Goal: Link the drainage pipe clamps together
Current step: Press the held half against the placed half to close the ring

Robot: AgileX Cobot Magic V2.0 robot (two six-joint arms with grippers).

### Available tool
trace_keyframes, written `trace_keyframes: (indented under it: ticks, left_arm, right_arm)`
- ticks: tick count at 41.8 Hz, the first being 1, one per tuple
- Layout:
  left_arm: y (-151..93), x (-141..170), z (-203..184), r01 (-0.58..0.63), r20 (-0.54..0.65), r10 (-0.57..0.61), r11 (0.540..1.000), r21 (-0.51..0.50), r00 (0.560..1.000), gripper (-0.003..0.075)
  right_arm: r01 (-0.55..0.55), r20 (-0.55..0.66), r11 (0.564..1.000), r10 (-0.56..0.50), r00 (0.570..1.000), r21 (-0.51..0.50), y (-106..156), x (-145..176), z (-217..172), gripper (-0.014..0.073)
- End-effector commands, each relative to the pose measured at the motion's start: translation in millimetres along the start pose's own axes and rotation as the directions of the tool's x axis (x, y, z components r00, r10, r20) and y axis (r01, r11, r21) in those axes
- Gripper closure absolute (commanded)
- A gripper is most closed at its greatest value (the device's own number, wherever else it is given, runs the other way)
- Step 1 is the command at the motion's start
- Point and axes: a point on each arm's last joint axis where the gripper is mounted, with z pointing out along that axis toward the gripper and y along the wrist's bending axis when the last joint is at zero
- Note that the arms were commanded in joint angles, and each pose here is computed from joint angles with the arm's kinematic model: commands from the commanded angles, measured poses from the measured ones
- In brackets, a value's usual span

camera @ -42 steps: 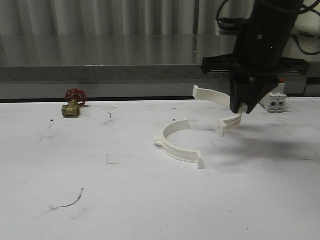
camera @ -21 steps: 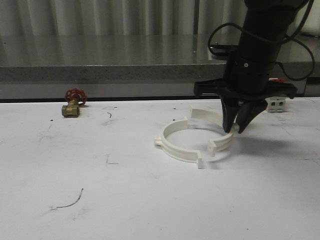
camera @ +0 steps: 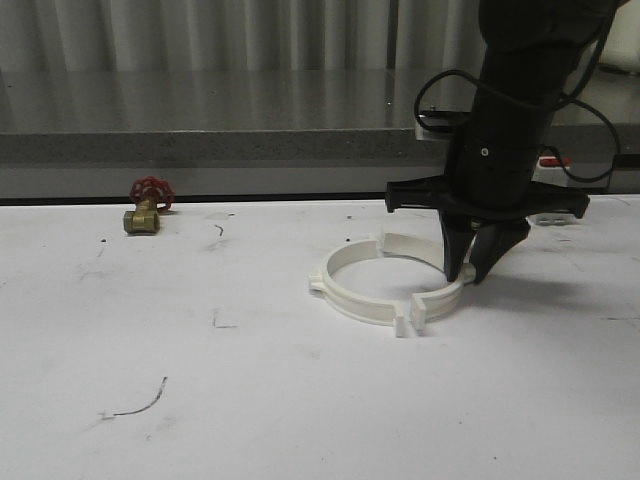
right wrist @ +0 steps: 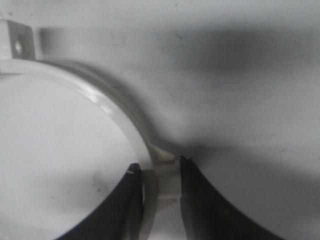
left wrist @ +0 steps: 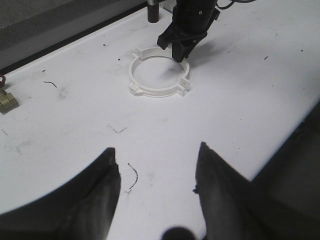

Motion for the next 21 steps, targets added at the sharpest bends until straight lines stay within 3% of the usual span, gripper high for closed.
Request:
trace_keyframes:
  ticks: [1, 21]
  left_arm:
    - [-0.6, -13.6, -4.9, 0.009, 0.097, -0.009, 1.0, 0.007, 0.995, 0.0374]
    - [-0.6, -13.6, -4.9, 0.009, 0.097, -0.009, 1.0, 0.007, 0.995, 0.0374]
  right_arm:
    - [0.003, 0.089, 1.0, 0.0, 0.996, -0.027, 3.0, -11.6, -26.8, 0.0428]
    - [-0.004, 0.086, 0.999, 0.008, 0.996, -0.046, 7.6, -10.2, -26.9, 0.0428]
